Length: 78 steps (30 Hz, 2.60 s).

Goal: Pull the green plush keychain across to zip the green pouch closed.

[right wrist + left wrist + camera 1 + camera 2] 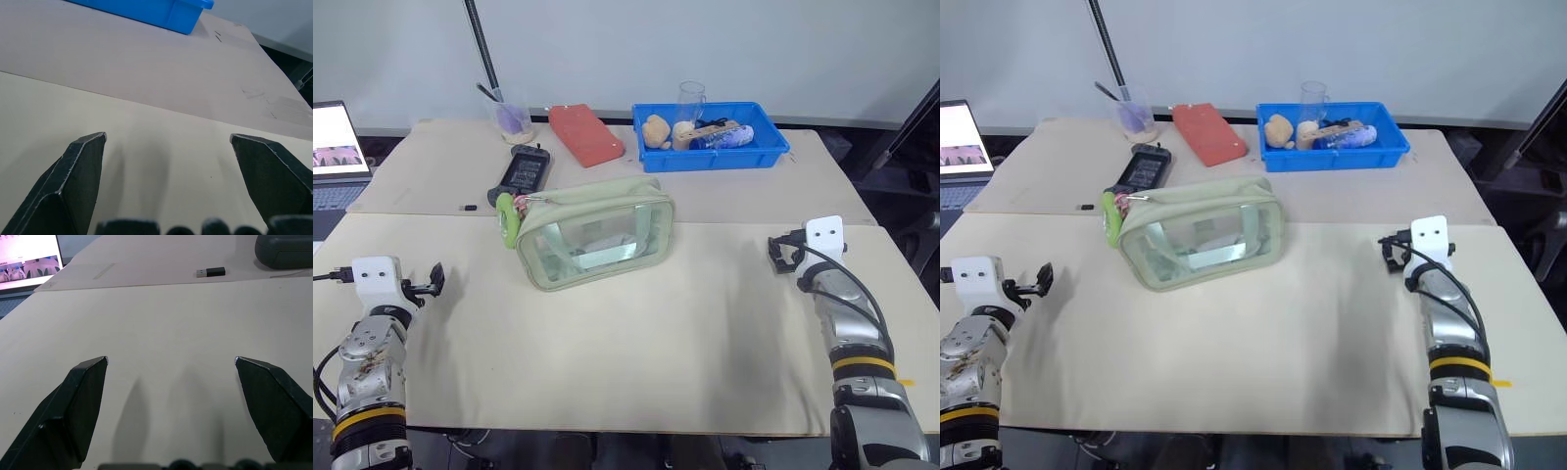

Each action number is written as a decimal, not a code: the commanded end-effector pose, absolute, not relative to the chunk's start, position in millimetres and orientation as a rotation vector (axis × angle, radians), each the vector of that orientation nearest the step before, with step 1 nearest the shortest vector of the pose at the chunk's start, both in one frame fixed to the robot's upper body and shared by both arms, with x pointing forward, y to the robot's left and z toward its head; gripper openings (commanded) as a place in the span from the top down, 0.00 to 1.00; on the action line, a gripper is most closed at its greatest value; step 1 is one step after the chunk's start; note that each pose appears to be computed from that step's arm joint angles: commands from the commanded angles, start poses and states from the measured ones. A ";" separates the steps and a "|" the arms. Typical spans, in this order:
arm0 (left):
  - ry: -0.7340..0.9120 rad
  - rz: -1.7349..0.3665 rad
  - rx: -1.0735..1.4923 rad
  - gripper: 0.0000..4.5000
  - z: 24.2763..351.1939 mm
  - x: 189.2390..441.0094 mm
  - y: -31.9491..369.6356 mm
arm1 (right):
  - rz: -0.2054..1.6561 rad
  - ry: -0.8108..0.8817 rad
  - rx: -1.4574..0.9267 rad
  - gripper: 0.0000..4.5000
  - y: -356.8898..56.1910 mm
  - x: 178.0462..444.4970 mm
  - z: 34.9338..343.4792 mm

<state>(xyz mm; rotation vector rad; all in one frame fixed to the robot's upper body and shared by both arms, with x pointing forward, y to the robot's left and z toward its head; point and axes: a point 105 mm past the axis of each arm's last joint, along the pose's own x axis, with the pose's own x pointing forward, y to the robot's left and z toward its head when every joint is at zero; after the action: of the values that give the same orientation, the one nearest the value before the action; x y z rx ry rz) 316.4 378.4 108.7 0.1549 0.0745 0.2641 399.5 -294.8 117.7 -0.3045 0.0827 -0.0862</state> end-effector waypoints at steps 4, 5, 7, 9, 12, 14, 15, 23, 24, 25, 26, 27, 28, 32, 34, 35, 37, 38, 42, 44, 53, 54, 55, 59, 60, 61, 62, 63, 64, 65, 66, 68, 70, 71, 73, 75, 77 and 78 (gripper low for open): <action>-0.009 0.227 0.165 0.02 147.0 318.9 380.0 | -0.082 -0.043 -0.325 0.00 -300.9 399.3 161.8; -0.040 0.181 0.154 0.02 161.8 320.0 376.5 | -0.030 -0.058 -0.329 0.00 -294.7 400.7 171.3; -0.096 0.081 0.166 0.02 196.1 321.8 366.3 | 0.111 -0.083 -0.350 0.00 -277.6 400.8 190.6; -0.120 -0.019 0.224 0.02 225.7 322.9 353.2 | 0.250 -0.098 -0.363 0.00 -260.8 397.3 208.0; -0.140 -0.186 0.344 0.02 269.2 326.8 322.3 | 0.481 -0.133 -0.399 0.00 -231.2 387.1 238.6; -0.153 -0.307 0.412 0.02 292.9 328.1 294.9 | 0.630 -0.152 -0.394 0.00 -208.8 377.8 258.0; -0.155 -0.366 0.447 0.02 302.0 328.4 279.9 | 0.693 -0.154 -0.398 0.00 -198.5 373.4 265.0; -0.067 -0.819 0.619 0.02 303.6 311.3 168.7 | 1.169 -0.126 -0.443 0.00 -121.2 318.0 288.8; -0.054 -0.851 0.631 0.02 300.5 308.5 161.9 | 1.195 -0.125 -0.450 0.00 -116.9 313.6 290.3; -0.045 -0.872 0.653 0.02 297.3 306.7 156.9 | 1.210 -0.128 -0.456 0.00 -113.2 310.8 293.0; -0.039 -0.879 0.666 0.02 295.2 306.5 154.8 | 1.216 -0.131 -0.461 0.00 -111.0 309.7 295.0; -0.026 -0.885 0.698 0.02 289.9 307.5 151.6 | 1.211 -0.152 -0.475 0.00 -107.4 309.6 300.1; -0.014 -0.881 0.732 0.02 284.9 310.1 150.3 | 1.209 -0.168 -0.479 0.00 -103.7 309.0 304.8; -0.005 -0.845 0.795 0.02 275.8 320.6 150.5 | 1.197 -0.200 -0.491 0.00 -96.7 307.2 311.4; -0.013 -0.842 0.860 0.07 270.7 324.0 150.8 | 1.197 -0.201 -0.492 0.00 -95.9 305.9 311.5; -0.018 -0.838 0.888 0.14 269.0 325.5 151.5 | 1.196 -0.201 -0.493 0.00 -95.8 305.7 311.5; -0.018 -0.828 0.907 0.30 265.9 329.1 154.5 | 1.186 -0.195 -0.507 0.00 -97.0 306.4 310.9; -0.017 -0.832 0.910 0.40 264.0 329.6 154.9 | 1.184 -0.193 -0.512 0.00 -97.3 306.5 310.9; -0.022 -0.844 0.934 0.82 260.5 330.5 154.3 | 1.180 -0.191 -0.526 0.00 -97.7 306.4 311.2; -0.027 -0.844 0.935 1.00 261.1 331.4 154.2 | 1.178 -0.192 -0.527 0.00 -97.6 306.2 311.6; -0.209 -0.976 1.077 1.00 275.3 323.5 136.4 | 1.169 -0.171 -0.572 0.00 -105.9 307.8 311.4; -0.221 -0.994 1.094 1.00 275.2 322.1 135.3 | 1.175 -0.164 -0.579 0.00 -106.6 307.3 310.0; -0.238 -1.000 1.114 1.00 276.3 322.2 135.5 | 1.178 -0.160 -0.581 0.00 -106.6 307.1 309.2; -0.264 -1.044 1.154 1.00 275.3 320.9 139.8 | 1.192 -0.146 -0.586 0.00 -106.5 305.4 305.6; -0.260 -1.053 1.162 1.00 273.9 321.3 141.7 | 1.194 -0.142 -0.589 0.00 -106.5 305.1 304.3; -0.260 -1.063 1.168 1.00 272.7 321.2 142.3 | 1.195 -0.139 -0.590 0.00 -106.6 305.0 303.3; -0.265 -1.073 1.175 1.00 271.7 320.9 142.1 | 1.196 -0.136 -0.590 0.00 -106.6 304.9 302.5; -0.264 -1.078 1.175 1.00 270.5 320.9 142.0 | 1.195 -0.134 -0.591 0.00 -106.6 304.8 301.6; -0.259 -1.090 1.166 1.00 268.3 319.7 141.1 | 1.196 -0.130 -0.592 0.00 -106.7 304.2 300.3; -0.256 -1.102 1.161 1.00 266.1 318.1 140.0 | 1.198 -0.124 -0.592 0.00 -107.1 303.3 298.8; -0.256 -1.113 1.162 1.00 263.9 316.3 138.9 | 1.201 -0.117 -0.592 0.00 -107.6 302.3 297.2; -0.265 -1.136 1.157 1.00 261.1 311.8 136.1 | 1.202 -0.102 -0.597 0.00 -109.3 300.7 293.3; -0.283 -1.158 1.148 1.00 260.9 306.7 132.5 | 1.204 -0.088 -0.599 0.00 -111.0 299.3 289.6; -0.291 -1.171 1.143 1.00 261.4 303.7 130.6 | 1.205 -0.082 -0.599 0.00 -111.8 298.6 287.8; -0.308 -1.196 1.144 1.00 263.2 298.0 127.2 | 1.204 -0.074 -0.595 0.00 -113.3 298.5 286.1; -0.308 -1.207 1.156 1.00 263.1 295.3 126.3 | 1.199 -0.071 -0.593 0.00 -114.2 299.8 285.1; -0.283 -1.218 1.162 1.00 259.2 293.9 128.1 | 1.197 -0.066 -0.589 0.00 -114.3 300.6 283.9; -0.272 -1.219 1.146 1.00 258.2 293.3 128.7 | 1.197 -0.064 -0.589 0.00 -114.0 300.7 283.4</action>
<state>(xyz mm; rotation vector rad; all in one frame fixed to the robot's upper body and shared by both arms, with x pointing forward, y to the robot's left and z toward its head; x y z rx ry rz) 298.7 126.9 246.6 1.1412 -0.2345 -1.2380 304.3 -112.0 273.3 -0.5659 -0.0253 1.2118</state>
